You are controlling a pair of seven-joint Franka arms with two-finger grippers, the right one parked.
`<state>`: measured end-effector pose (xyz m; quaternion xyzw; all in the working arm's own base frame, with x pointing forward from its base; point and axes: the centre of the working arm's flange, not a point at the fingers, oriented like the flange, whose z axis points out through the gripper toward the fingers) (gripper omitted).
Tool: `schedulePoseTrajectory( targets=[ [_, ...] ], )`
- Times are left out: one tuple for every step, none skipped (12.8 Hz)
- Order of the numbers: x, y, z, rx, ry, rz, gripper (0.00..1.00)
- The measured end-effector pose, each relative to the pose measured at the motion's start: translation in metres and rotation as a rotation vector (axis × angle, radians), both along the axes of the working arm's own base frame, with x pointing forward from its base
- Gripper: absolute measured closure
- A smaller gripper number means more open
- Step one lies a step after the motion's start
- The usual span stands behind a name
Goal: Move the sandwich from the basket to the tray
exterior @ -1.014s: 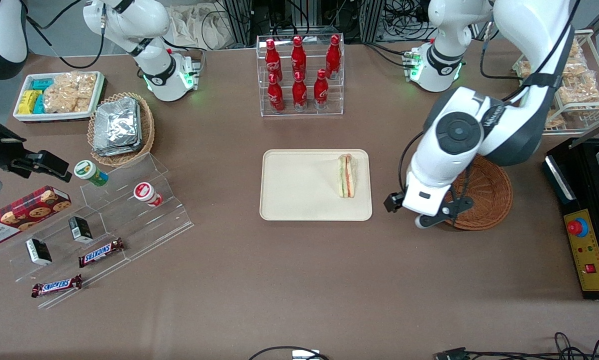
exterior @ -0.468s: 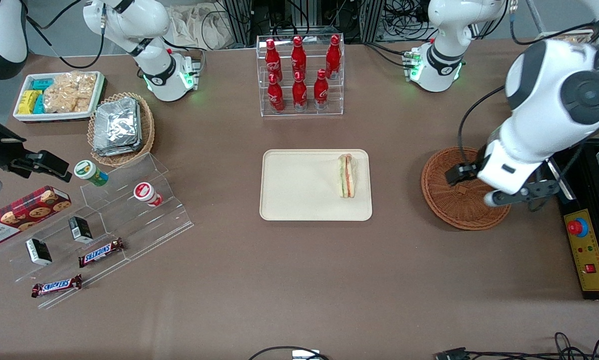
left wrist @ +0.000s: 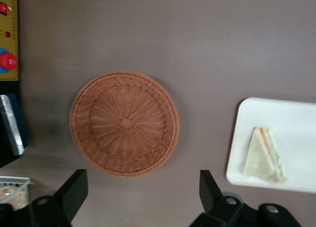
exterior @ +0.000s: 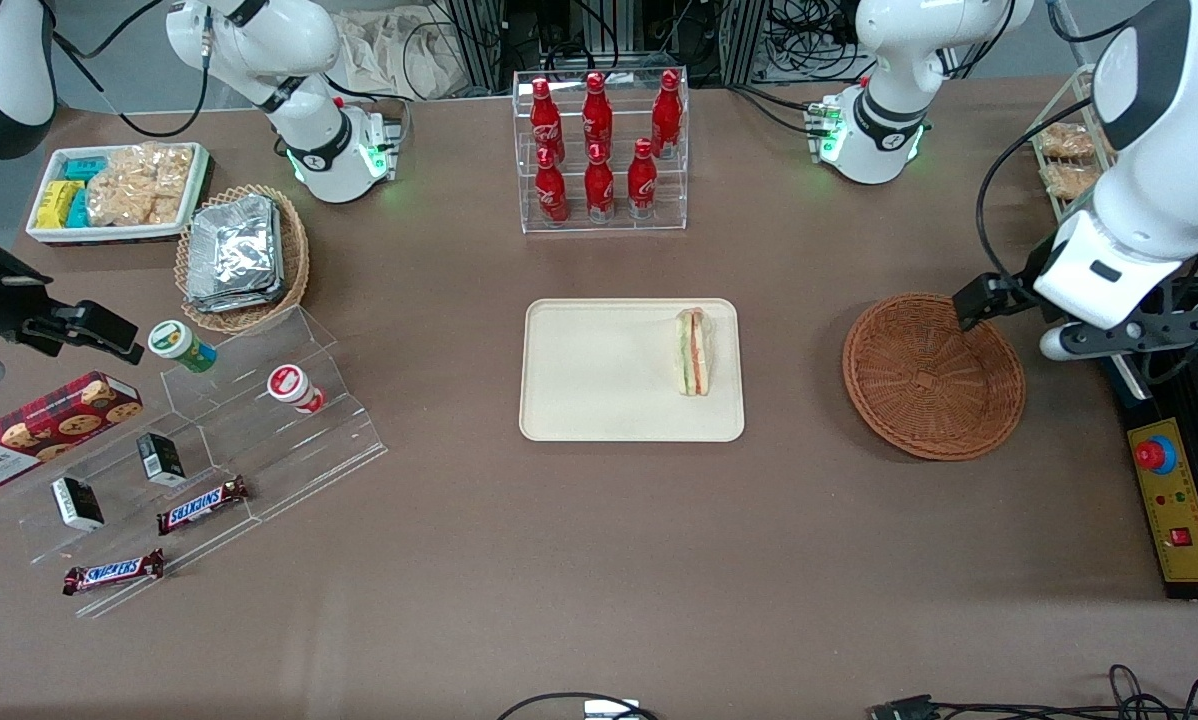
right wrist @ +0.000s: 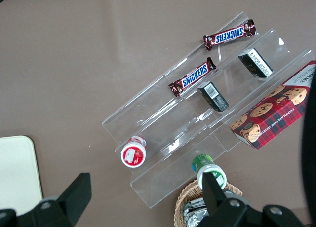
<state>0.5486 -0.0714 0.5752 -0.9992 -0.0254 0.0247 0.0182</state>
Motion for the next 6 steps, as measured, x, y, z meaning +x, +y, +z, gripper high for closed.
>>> schedulePoseTrajectory(
  targets=[
    [-0.004,0.008,0.005,0.000,0.005,-0.034,0.00],
    [-0.008,0.015,0.010,0.000,0.013,-0.068,0.00],
    [-0.012,0.021,0.015,-0.001,0.020,-0.098,0.00],
    [-0.015,0.025,0.019,-0.002,0.024,-0.116,0.00],
    [-0.018,0.027,0.023,-0.002,0.025,-0.126,0.00],
    [-0.021,0.028,0.027,-0.001,0.022,-0.129,0.00]
  ],
)
